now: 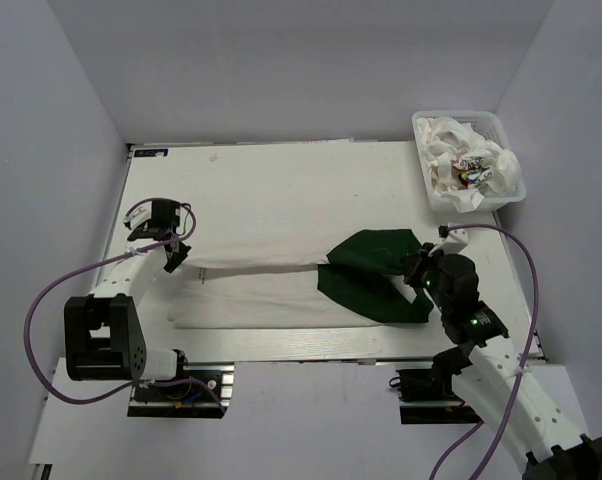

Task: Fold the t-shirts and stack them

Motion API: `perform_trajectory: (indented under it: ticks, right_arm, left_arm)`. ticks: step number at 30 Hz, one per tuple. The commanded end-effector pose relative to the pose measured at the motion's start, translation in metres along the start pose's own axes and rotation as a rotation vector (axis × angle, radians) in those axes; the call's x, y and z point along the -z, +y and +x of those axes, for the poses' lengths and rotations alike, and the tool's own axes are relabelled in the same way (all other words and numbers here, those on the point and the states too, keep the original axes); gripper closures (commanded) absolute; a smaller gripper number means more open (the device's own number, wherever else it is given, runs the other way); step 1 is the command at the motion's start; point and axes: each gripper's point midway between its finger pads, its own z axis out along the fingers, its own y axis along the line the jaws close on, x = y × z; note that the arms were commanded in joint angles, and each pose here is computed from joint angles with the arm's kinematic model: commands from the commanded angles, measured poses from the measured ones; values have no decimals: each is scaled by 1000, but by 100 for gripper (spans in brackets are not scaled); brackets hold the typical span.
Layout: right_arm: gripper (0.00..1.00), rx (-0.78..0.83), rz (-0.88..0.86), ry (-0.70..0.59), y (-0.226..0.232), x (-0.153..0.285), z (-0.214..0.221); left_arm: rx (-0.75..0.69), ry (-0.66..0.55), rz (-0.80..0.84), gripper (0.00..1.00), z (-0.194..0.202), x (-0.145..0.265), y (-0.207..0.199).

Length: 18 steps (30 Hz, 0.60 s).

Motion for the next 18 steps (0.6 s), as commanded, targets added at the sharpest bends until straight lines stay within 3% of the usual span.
perform_trajectory:
  ticks: [1, 5, 6, 7, 8, 9, 11, 12, 13, 14, 18]
  right_arm:
    - [100, -55, -27, 49, 4, 7, 18]
    - [100, -19, 66, 82, -13, 11, 22]
    - [100, -35, 49, 83, -9, 12, 22]
    - [100, -47, 43, 99, -8, 11, 26]
    - [91, -55, 50, 130, -9, 13, 33]
    - [84, -105, 62, 152, -9, 14, 40]
    - [80, -151, 146, 205, -23, 22, 57]
    - [73, -207, 149, 200, -22, 26, 57]
    - [58, -224, 156, 217, -23, 29, 63]
    - [12, -236, 166, 219, -25, 32, 66]
    - [9, -240, 149, 112, -23, 39, 38]
  left_arm:
    - [51, -55, -14, 100, -12, 8, 7]
    - [54, -35, -60, 100, -5, 7, 16]
    - [59, -29, -66, 86, -2, 6, 18]
    - [54, -21, -75, 81, 0, 3, 19]
    - [59, -5, -80, 74, 4, 3, 21]
    - [46, 15, -102, 69, 9, 2, 25]
    - [54, 44, -121, 66, 18, -1, 29]
    - [62, 51, -131, 40, 20, 0, 32]
    - [70, 58, -140, 19, 22, 0, 33]
    - [75, 63, -148, 0, 24, 1, 35]
    - [105, 42, -107, 0, 12, 15, 28]
